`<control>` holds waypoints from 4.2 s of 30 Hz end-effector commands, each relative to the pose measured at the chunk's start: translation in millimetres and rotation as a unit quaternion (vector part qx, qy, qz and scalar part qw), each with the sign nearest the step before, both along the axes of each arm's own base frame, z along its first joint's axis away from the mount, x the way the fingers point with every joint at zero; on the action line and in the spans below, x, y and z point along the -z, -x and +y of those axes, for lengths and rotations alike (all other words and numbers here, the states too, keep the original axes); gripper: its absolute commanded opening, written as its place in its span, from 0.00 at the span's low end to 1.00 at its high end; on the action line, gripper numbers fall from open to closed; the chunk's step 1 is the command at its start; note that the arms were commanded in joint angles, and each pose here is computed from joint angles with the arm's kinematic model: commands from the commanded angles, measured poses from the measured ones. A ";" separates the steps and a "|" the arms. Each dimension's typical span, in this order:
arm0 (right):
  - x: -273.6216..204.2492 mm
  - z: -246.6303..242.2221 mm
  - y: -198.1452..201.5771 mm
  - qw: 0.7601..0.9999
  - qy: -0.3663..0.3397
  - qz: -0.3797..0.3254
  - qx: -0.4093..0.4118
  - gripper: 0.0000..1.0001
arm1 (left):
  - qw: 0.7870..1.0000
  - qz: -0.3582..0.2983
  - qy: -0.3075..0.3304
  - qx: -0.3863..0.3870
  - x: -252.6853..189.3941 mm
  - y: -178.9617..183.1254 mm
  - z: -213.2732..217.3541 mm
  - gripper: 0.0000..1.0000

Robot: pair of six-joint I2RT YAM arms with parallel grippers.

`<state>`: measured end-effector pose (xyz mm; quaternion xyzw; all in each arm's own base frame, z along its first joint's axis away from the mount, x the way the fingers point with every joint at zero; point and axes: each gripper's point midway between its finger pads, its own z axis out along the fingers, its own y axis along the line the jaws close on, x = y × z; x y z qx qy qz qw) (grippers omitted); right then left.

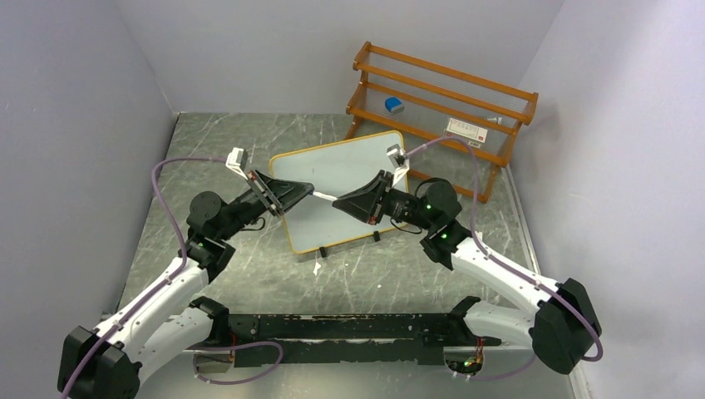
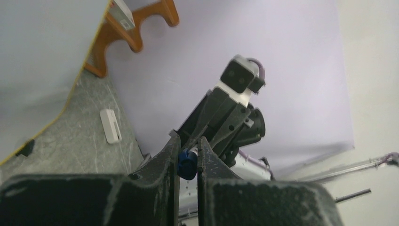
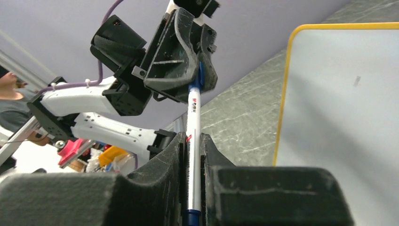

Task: Write a sentence on the whiteboard
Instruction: Open the whiteboard marker at the center of the board, then place the pen cap at the center of the board.

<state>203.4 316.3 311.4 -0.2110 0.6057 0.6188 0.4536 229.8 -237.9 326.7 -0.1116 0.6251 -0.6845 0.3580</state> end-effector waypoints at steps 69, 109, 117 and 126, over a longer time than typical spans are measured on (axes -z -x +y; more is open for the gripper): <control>16.2 -137.6 -35.3 0.914 0.206 -0.110 0.332 0.00 | 0.671 -0.078 -0.712 0.191 292.6 110.4 -91.1 0.17; 19.9 -123.9 -39.3 0.919 0.230 -0.110 0.301 0.00 | 0.843 -0.165 -0.511 -0.021 52.2 -46.6 11.3 0.95; 20.1 -118.4 -36.5 0.924 0.227 -0.113 0.284 0.00 | 0.877 -0.160 -0.446 -0.071 25.9 -80.4 87.8 0.92; 18.2 -110.1 -32.9 0.931 0.223 -0.122 0.261 0.00 | 0.918 -0.178 -0.355 -0.019 40.6 -104.3 98.2 0.82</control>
